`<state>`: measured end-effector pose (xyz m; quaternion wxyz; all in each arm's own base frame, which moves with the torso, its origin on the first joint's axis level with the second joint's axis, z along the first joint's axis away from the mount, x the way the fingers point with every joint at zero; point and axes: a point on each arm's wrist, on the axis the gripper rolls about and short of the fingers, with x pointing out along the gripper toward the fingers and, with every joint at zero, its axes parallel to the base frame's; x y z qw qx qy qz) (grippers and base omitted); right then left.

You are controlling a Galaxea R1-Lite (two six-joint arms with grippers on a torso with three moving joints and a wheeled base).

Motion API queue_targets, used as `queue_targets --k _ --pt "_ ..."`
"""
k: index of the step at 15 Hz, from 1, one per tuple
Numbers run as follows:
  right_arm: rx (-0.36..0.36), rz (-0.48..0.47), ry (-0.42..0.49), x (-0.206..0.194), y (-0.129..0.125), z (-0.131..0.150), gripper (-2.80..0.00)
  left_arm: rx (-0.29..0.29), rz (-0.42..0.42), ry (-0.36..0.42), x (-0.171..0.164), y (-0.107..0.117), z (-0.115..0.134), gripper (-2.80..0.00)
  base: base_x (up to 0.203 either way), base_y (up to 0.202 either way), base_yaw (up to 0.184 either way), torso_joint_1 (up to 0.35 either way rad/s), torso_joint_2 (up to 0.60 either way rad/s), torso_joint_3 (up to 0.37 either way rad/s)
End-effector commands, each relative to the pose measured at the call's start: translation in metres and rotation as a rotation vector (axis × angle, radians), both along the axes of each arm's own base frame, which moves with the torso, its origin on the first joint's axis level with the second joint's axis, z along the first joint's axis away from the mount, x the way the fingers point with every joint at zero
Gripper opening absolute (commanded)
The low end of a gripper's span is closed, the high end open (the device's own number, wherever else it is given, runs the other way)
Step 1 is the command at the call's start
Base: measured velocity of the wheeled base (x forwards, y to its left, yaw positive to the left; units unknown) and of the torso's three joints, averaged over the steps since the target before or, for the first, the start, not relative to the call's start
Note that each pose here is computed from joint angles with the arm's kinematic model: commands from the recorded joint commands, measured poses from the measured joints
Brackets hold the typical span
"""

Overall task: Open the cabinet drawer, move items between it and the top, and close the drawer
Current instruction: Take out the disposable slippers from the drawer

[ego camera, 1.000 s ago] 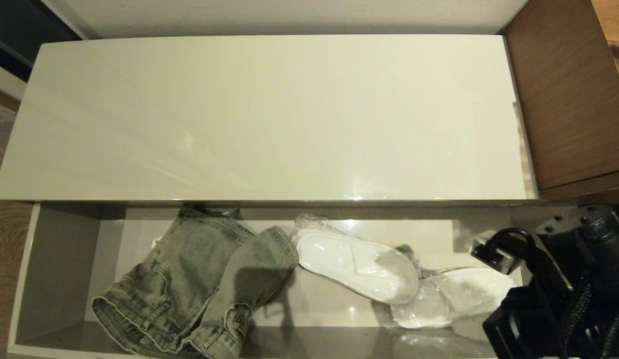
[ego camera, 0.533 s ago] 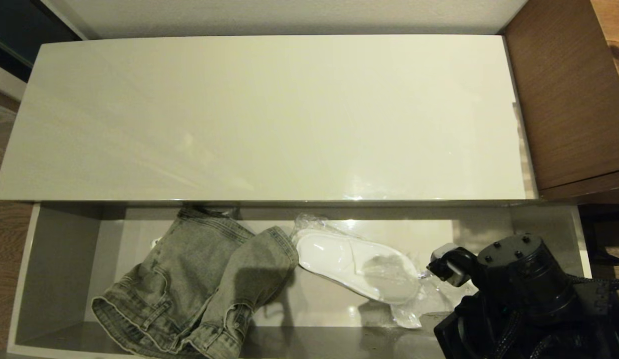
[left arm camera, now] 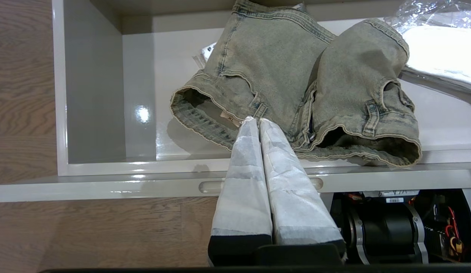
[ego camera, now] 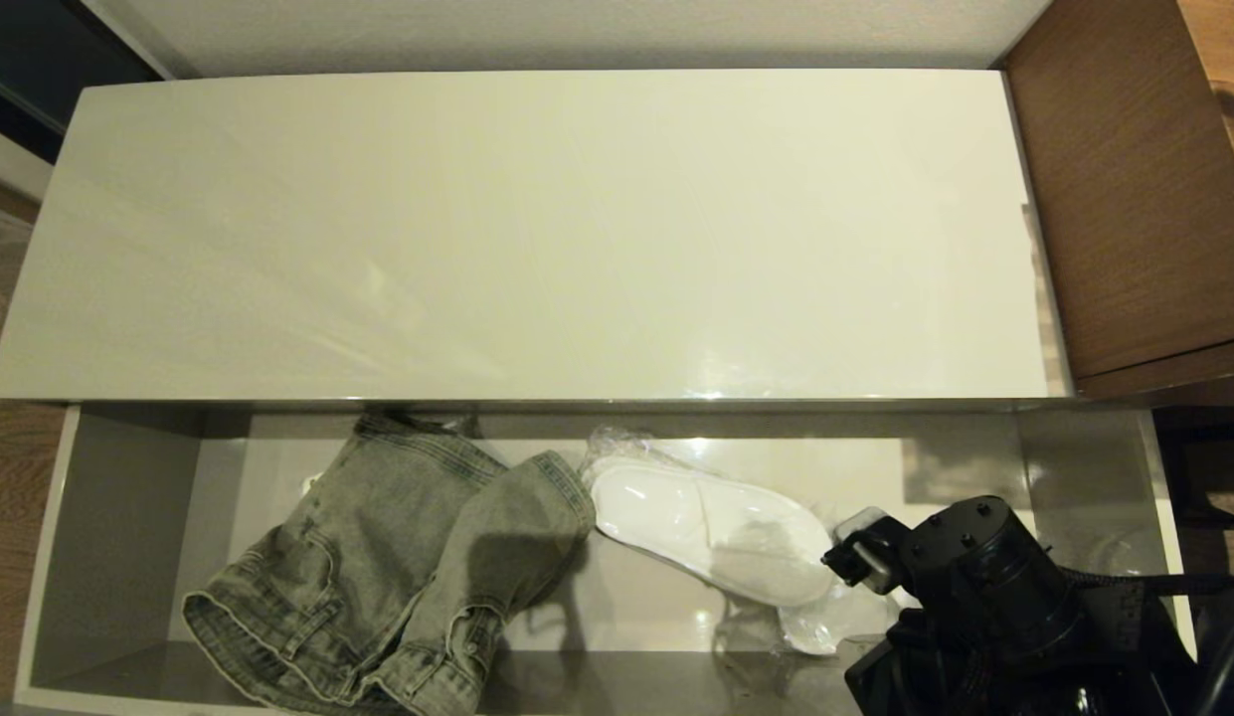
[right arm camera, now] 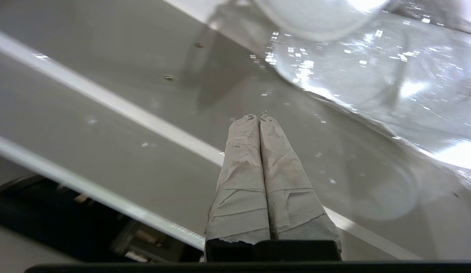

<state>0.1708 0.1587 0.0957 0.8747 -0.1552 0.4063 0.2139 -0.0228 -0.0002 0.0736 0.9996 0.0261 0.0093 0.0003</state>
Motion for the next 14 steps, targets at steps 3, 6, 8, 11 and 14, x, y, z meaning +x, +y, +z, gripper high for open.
queue_targets --k 3,6,8,11,14 --pt "-0.010 0.036 -0.012 -0.0090 0.0127 -0.0070 -2.80 0.000 -0.001 0.001 0.0001 0.0000 0.0000 -2.80 0.000 0.000 0.000 0.000 0.00 0.000" --pt "-0.029 0.024 -0.028 -0.0097 0.0141 -0.0081 -2.80 0.000 0.000 0.001 0.0001 0.0000 0.0000 -2.80 0.000 0.000 0.000 0.000 0.00 0.000" --pt "-0.036 0.017 -0.036 -0.0089 0.0148 -0.0084 -2.80 0.000 -0.001 0.001 0.0001 0.0000 0.0000 -2.80 0.000 0.000 0.000 0.000 0.00 0.000" --pt "-0.034 0.016 -0.039 -0.0085 0.0151 -0.0080 -2.80 0.000 -0.001 0.001 0.0001 0.0000 0.0000 -2.80 0.000 0.000 0.000 0.000 0.00 0.000" --pt "-0.009 0.003 -0.078 -0.0089 0.0137 -0.0002 -2.80 0.000 0.000 0.001 0.0001 0.0000 0.0000 -2.80 0.000 0.000 0.000 0.000 0.00 0.000"
